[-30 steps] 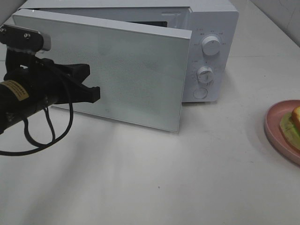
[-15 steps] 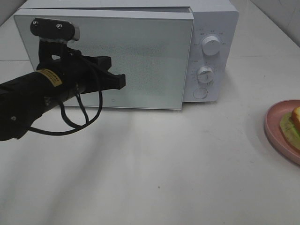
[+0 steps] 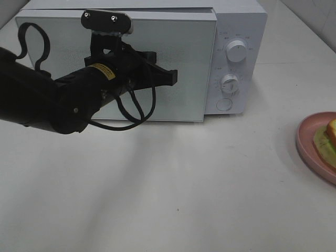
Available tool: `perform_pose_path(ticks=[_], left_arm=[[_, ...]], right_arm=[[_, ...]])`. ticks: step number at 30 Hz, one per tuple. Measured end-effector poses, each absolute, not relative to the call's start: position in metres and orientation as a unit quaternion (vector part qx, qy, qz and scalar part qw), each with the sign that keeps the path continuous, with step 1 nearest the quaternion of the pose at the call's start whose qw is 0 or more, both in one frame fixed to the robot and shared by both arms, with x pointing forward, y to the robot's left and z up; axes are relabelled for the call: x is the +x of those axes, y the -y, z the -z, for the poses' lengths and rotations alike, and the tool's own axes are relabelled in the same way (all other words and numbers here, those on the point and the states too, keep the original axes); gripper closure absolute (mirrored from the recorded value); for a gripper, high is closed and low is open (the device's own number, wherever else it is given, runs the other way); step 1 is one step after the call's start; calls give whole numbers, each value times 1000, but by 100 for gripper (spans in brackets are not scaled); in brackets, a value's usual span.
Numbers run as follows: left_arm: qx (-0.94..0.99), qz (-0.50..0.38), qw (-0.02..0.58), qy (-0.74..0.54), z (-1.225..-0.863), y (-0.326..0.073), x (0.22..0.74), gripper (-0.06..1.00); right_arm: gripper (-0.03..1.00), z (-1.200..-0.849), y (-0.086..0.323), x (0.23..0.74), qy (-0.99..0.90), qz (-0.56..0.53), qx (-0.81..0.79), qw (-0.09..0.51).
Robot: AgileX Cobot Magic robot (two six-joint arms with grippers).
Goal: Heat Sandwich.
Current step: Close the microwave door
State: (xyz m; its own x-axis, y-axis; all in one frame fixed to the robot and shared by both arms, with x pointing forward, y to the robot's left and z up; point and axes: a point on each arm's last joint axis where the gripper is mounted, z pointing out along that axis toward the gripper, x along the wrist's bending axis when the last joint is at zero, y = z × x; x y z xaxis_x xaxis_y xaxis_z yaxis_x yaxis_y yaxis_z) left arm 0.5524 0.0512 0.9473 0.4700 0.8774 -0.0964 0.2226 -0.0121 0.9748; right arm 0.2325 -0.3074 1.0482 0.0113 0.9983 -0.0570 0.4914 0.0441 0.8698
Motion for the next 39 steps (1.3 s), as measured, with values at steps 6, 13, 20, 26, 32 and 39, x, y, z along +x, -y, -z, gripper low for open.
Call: perform_pose_path(ticks=[6, 13, 20, 26, 32, 39], left_arm=[[660, -283, 554, -421, -944, -38, 560, 94], [674, -273, 546, -415, -941, -26, 564, 94], [676, -270, 546, -414, -941, -18, 571, 94], [681, -268, 537, -420, -941, -15, 576, 94], [675, -271, 535, -430, -941, -18, 580, 94], [674, -270, 535, -432, -941, -18, 580, 94]], right_arm=[[21, -1048, 307, 233, -617, -337, 604, 376], [21, -1048, 307, 233, -617, -337, 604, 376], [21, -1048, 307, 233, -617, -337, 604, 376], [21, -1048, 307, 233, -617, -337, 604, 376], [21, -1048, 307, 233, -617, -338, 604, 375], [21, -1048, 307, 233, -617, -338, 604, 375]])
